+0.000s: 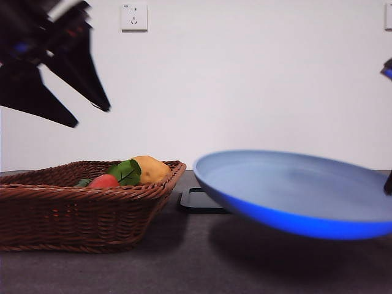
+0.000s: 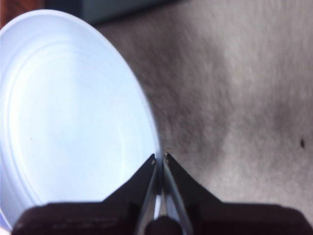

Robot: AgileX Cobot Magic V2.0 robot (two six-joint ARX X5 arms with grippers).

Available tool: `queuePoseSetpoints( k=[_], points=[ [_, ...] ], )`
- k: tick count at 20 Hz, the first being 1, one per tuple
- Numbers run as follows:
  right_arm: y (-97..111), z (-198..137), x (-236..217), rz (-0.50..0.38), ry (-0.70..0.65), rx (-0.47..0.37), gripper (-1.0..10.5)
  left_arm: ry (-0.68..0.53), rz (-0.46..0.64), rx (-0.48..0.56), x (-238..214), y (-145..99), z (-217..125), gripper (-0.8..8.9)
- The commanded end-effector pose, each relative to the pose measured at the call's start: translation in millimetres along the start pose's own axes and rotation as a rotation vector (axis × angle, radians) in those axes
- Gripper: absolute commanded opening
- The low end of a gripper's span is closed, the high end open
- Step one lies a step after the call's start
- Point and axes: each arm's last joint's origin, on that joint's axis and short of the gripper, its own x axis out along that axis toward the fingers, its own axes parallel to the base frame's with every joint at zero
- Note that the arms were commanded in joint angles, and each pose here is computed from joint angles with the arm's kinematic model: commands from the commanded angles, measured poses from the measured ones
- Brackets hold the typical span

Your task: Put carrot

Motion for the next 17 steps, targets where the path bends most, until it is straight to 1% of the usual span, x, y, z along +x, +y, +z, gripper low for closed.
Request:
queuePoseSetpoints(
  k=[1,3,6,13,17],
  points=[
    [3.7,3.3,-4.7,0.013,-0.033,-0.011,0.0,0.080,0.017,0.027,23.1,-4.6,9.4,3.22],
    [4.6,3.2,-6.4,0.016,-0.042,-0.013,0.0,0.140,0.046,0.029,40.4,-5.6,13.5,3.22],
    [4.6,3.3,-6.4,0.016,-0.042,-0.013,0.0,0.209,0.141,0.039,61.8,-4.8,14.7,3.22],
    [4.6,3.3,-6.4,0.016,-0.042,-0.013,0.0,0.293,0.201,0.039,87.7,2.0,3.4,3.22],
    [4.6,3.4,-6.4,0.016,-0.043,-0.014,0.0,0.325,0.206,0.036,96.0,4.5,-1.1,3.22]
  ],
)
